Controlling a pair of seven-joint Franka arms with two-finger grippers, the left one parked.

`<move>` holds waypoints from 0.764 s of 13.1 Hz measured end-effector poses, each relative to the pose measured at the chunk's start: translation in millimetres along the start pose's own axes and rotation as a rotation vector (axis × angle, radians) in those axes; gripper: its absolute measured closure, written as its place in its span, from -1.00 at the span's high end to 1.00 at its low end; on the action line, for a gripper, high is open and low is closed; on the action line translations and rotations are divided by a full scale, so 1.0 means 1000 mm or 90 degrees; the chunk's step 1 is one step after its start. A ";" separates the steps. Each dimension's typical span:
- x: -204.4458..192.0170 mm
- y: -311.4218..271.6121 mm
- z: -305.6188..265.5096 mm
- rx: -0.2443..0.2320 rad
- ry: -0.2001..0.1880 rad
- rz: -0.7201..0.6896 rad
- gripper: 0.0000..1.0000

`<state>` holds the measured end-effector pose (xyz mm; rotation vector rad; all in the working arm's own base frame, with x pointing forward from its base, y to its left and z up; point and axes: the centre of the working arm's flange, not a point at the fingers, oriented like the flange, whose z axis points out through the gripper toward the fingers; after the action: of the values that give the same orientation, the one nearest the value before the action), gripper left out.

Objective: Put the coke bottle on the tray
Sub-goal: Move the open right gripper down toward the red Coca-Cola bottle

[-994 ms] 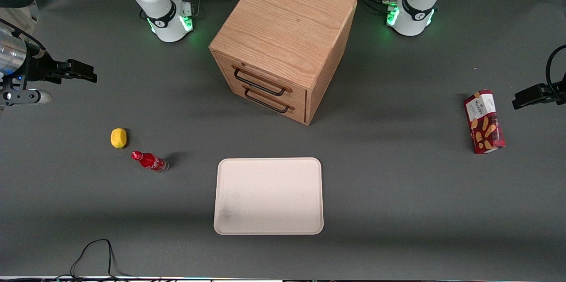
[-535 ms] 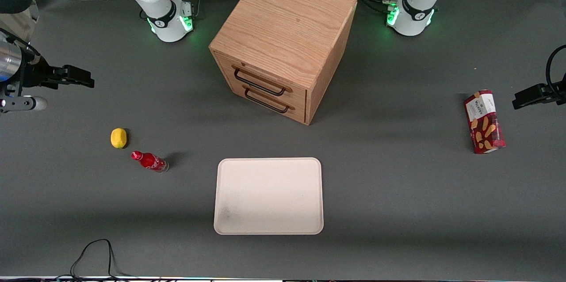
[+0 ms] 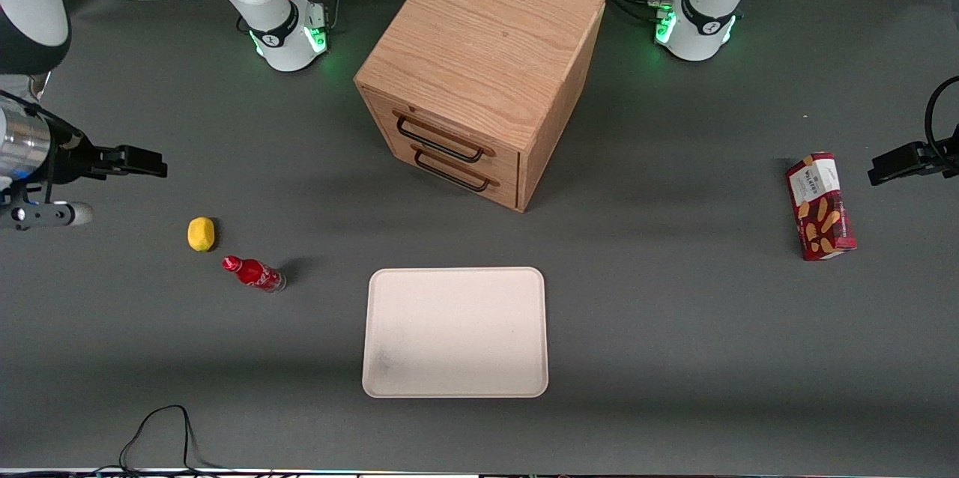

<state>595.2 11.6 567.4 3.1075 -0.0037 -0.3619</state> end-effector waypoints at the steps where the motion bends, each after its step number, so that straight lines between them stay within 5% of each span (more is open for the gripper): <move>1: 0.008 -0.001 0.005 0.000 0.009 0.000 1.00; 10: 0.092 -0.028 0.090 -0.003 0.042 -0.024 1.00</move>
<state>663.7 37.7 458.5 3.1172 0.0571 -0.2595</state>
